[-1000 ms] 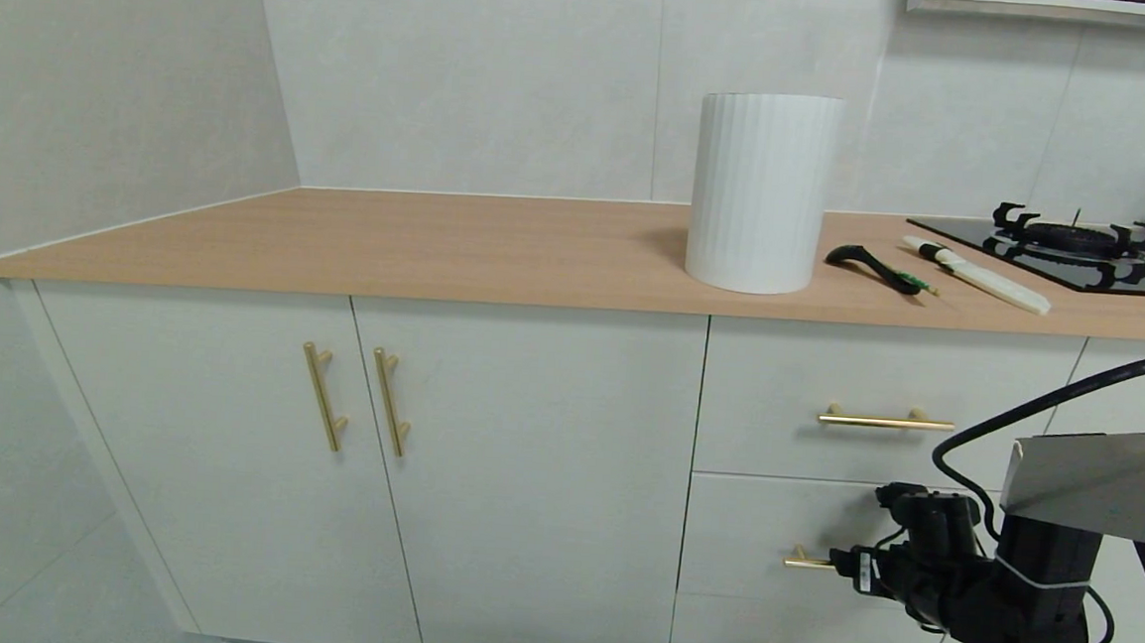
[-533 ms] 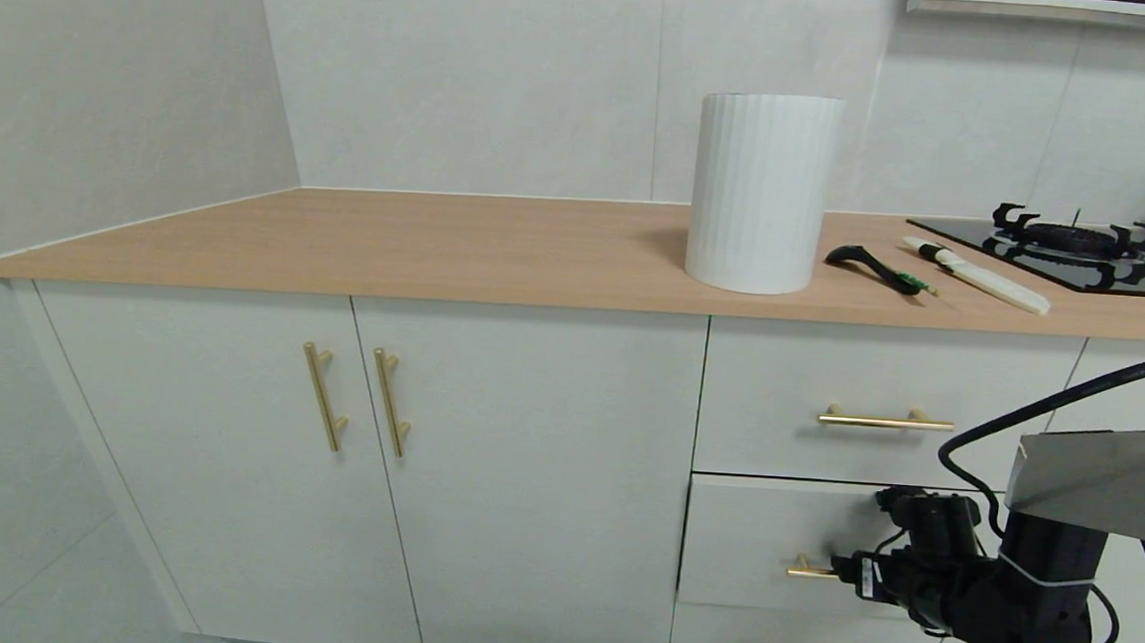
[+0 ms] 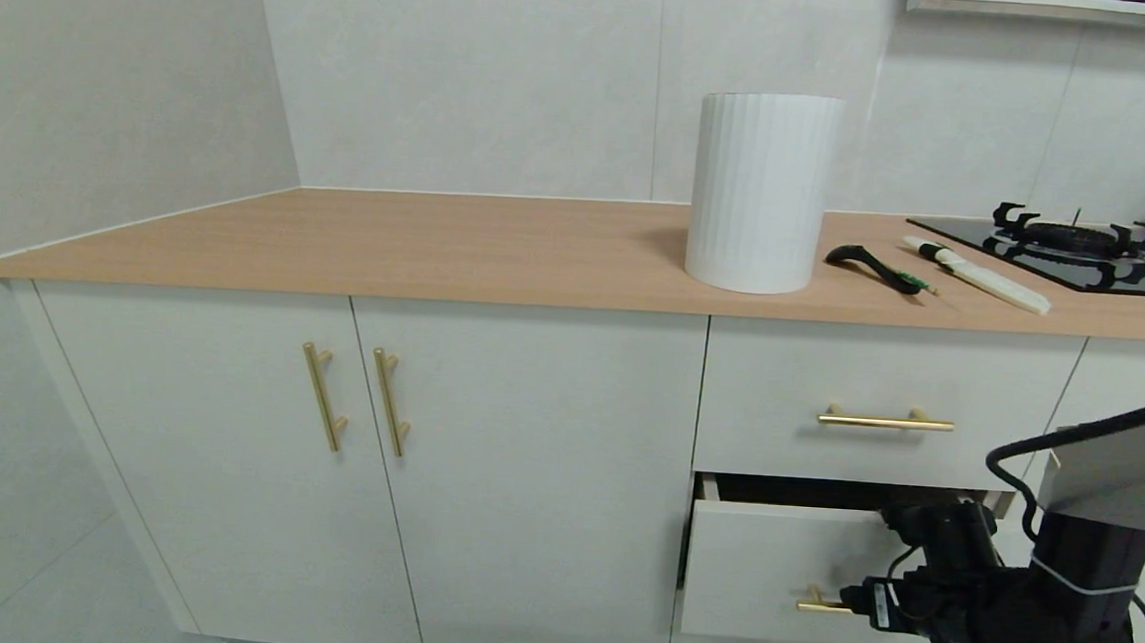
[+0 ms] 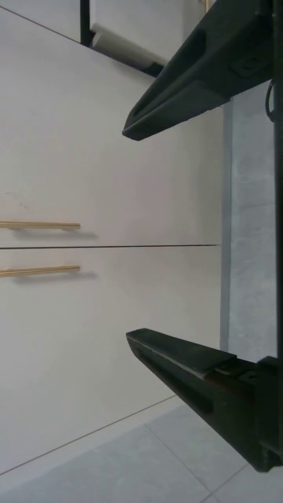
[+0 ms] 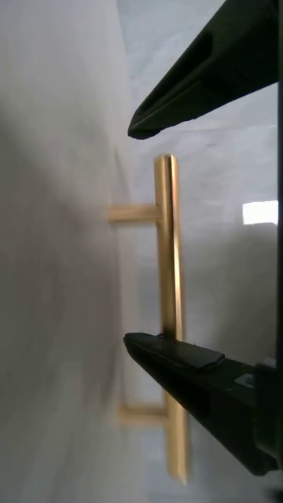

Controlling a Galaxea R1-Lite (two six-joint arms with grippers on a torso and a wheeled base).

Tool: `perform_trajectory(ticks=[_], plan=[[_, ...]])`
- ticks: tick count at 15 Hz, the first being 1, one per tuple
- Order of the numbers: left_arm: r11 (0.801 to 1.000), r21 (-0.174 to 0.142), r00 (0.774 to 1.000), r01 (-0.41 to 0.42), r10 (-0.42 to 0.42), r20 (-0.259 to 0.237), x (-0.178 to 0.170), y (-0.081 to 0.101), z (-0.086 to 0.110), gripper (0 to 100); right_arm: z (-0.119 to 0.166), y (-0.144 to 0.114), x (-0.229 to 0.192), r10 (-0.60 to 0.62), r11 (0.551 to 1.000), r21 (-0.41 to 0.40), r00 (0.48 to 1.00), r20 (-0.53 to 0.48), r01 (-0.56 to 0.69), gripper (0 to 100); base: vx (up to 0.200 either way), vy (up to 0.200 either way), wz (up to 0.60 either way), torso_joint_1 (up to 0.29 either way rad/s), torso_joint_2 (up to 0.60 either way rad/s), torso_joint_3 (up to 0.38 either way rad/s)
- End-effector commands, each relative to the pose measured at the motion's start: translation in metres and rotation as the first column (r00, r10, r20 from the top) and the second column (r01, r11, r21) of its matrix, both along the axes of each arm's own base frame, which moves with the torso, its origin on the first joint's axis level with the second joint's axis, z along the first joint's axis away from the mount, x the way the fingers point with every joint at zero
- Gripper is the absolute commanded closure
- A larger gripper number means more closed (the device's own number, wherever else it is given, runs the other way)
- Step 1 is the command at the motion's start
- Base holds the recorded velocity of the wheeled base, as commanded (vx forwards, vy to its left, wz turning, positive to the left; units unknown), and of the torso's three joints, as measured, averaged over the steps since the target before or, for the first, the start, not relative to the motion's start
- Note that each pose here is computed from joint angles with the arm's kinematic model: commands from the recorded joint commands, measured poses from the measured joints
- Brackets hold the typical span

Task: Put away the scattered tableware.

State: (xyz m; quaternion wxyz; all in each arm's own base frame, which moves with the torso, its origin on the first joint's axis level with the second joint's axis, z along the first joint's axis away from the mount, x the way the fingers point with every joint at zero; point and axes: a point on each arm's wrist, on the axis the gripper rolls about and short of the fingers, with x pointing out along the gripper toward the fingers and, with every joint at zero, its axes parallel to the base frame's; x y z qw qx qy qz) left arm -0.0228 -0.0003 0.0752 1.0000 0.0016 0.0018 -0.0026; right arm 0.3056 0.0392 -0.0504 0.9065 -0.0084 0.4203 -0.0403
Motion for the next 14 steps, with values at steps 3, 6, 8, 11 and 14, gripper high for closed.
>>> perform_trajectory(ticks=[3, 6, 8, 11, 14], plan=[[1.000, 0.000, 1.000, -0.001, 0.001, 0.001, 0.000, 0.000, 0.000, 0, 0.099, 0.001, -0.032, 0.047, 0.997, 0.049, 0.995, 0.084, -0.051, 0, 0.000, 0.000, 0.00, 0.000, 0.00, 0.000], [1.000, 0.000, 1.000, -0.001, 0.001, 0.001, 0.000, 0.000, 0.000, 0, 0.149, 0.008, -0.046, 0.075, 0.993, 0.075, 0.978, 0.197, -0.092, 0, 0.000, 0.000, 0.00, 0.000, 0.00, 0.000], [1.000, 0.000, 1.000, -0.001, 0.001, 0.001, 0.000, 0.000, 0.000, 0, 0.145, 0.009, -0.042, 0.070, 0.992, 0.087, 0.979, 0.192, -0.088, 0, 0.000, 0.000, 0.00, 0.000, 0.00, 0.000], [1.000, 0.000, 1.000, -0.001, 0.001, 0.001, 0.000, 0.000, 0.000, 0, 0.119, 0.014, -0.026, 0.057, 0.992, 0.097, 0.981, 0.187, -0.076, 0, 0.000, 0.000, 0.00, 0.000, 0.00, 0.000], [1.000, 0.000, 1.000, -0.001, 0.001, -0.001, 0.000, 0.000, 0.000, 0, 0.083, 0.022, -0.011, 0.049, 0.992, 0.103, 0.983, 0.178, -0.069, 0, 0.000, 0.000, 0.00, 0.000, 0.00, 0.000]])
